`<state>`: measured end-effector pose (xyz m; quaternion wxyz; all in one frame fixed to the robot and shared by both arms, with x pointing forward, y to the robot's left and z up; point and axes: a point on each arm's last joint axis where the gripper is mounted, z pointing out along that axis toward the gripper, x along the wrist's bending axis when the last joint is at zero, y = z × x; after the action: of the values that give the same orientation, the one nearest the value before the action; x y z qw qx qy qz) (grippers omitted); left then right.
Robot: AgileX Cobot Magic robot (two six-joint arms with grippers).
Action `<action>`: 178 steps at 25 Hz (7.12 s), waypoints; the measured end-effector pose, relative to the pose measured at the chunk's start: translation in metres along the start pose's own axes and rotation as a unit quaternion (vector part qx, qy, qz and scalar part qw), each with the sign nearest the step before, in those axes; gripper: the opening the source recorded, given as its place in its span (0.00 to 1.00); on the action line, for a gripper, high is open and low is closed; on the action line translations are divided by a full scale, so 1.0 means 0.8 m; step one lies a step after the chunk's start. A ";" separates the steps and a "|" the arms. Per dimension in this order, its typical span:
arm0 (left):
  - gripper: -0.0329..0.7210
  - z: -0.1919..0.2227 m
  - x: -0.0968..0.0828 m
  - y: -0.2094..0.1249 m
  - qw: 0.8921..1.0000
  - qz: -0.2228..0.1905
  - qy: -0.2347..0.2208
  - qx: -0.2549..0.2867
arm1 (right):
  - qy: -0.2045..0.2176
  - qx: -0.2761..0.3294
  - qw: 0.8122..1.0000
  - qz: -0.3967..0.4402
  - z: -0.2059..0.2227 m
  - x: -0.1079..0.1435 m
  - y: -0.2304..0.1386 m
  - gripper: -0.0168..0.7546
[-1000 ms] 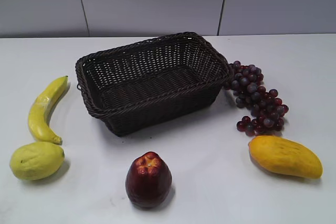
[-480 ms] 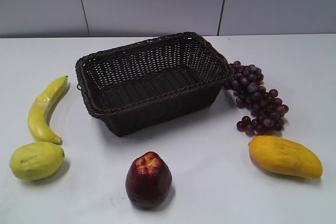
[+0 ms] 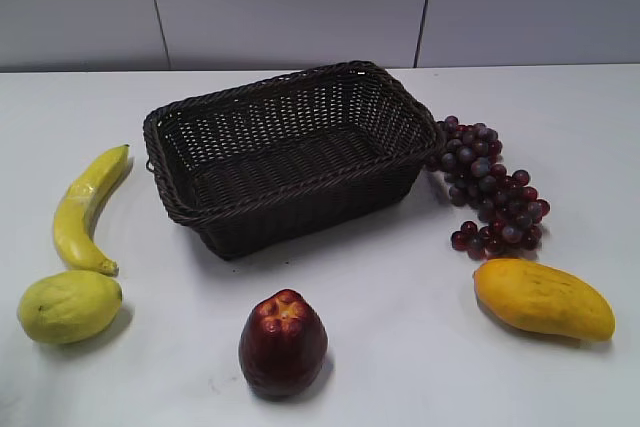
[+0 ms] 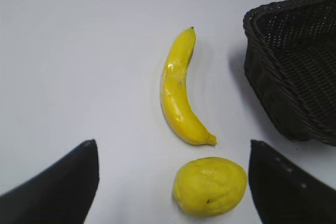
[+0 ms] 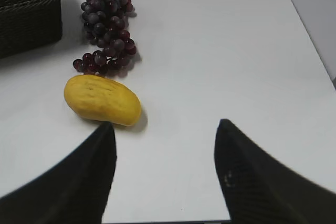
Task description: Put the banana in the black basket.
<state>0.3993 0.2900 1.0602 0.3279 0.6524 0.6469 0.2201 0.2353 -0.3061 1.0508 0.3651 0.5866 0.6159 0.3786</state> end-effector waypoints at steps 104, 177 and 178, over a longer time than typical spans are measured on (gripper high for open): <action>0.92 0.289 -0.237 0.108 0.920 0.371 -0.083 0.094 | 0.000 0.000 1.000 0.000 0.000 0.000 0.000 0.65; 0.83 -0.120 0.000 -0.128 0.994 0.075 0.045 -0.068 | 0.000 0.000 1.000 0.000 0.000 0.000 0.000 0.65; 0.83 -0.120 0.000 -0.128 0.994 0.075 0.045 -0.068 | 0.000 0.000 1.000 0.000 0.000 0.000 0.000 0.65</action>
<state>0.2591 0.2987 1.0533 0.3245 0.6644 0.5940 0.3168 0.2353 -0.3061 1.0508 0.3651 0.5866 0.6159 0.3785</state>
